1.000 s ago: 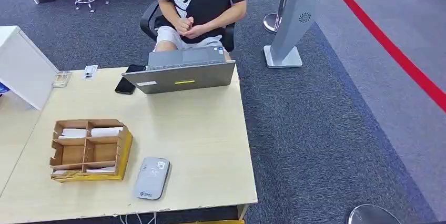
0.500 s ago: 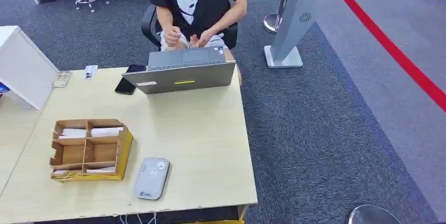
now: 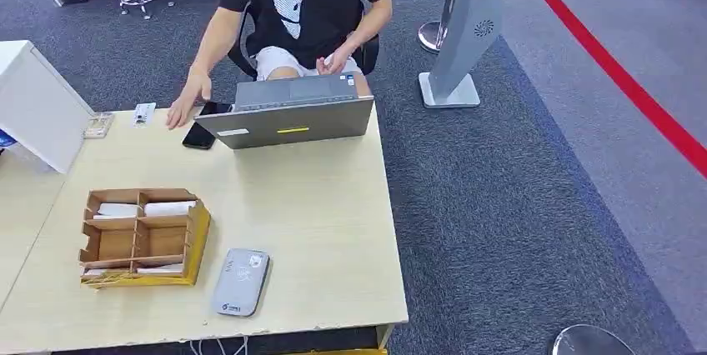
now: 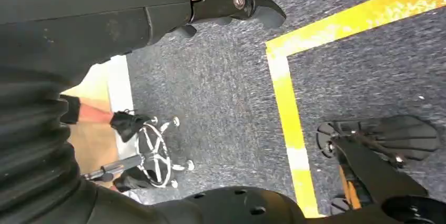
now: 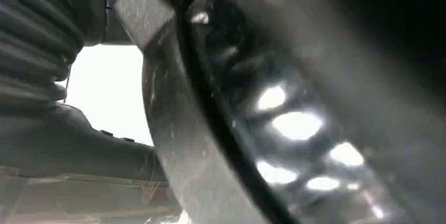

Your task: Pass the card to the sensor for recognition and then transmit it.

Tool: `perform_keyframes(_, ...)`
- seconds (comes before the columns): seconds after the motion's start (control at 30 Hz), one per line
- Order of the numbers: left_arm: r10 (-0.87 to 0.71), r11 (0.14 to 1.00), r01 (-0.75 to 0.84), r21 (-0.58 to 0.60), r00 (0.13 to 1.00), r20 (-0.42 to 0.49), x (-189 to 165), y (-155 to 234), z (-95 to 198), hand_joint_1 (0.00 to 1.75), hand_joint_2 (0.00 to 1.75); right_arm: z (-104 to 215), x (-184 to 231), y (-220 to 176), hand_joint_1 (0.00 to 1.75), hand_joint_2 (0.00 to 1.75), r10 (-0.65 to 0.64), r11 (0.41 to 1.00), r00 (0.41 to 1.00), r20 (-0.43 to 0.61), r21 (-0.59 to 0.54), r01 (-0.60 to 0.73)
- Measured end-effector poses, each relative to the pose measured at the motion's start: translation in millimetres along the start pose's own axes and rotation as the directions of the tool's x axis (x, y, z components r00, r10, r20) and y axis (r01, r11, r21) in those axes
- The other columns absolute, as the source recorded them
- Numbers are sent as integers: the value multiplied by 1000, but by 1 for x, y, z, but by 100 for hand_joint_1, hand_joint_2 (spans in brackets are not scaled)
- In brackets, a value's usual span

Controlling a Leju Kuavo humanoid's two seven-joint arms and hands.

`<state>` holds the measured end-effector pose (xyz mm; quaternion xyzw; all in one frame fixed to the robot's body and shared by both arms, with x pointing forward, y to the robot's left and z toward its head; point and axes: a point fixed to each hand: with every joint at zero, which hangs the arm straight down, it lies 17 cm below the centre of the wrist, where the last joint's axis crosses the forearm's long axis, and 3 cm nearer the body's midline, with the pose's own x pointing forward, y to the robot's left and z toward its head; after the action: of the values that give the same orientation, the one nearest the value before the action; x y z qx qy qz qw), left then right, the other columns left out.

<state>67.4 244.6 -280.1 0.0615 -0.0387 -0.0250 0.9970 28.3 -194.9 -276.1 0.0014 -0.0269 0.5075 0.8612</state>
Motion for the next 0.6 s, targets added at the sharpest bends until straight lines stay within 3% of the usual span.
perform_keyframes(0.27,19,1000,-19,3,999,-48,-9,-2,1,0,175,5,-8,22,0,175,-47,993,997,-62,107,54)
perform_keyframes(0.47,8,1000,-8,-10,998,-64,-12,-8,2,0,175,4,-6,22,0,175,-56,993,997,-55,102,62)
perform_keyframes(0.6,2,1000,-2,7,1000,-22,-6,-4,1,0,175,2,1,17,0,175,-76,995,997,-6,65,76)
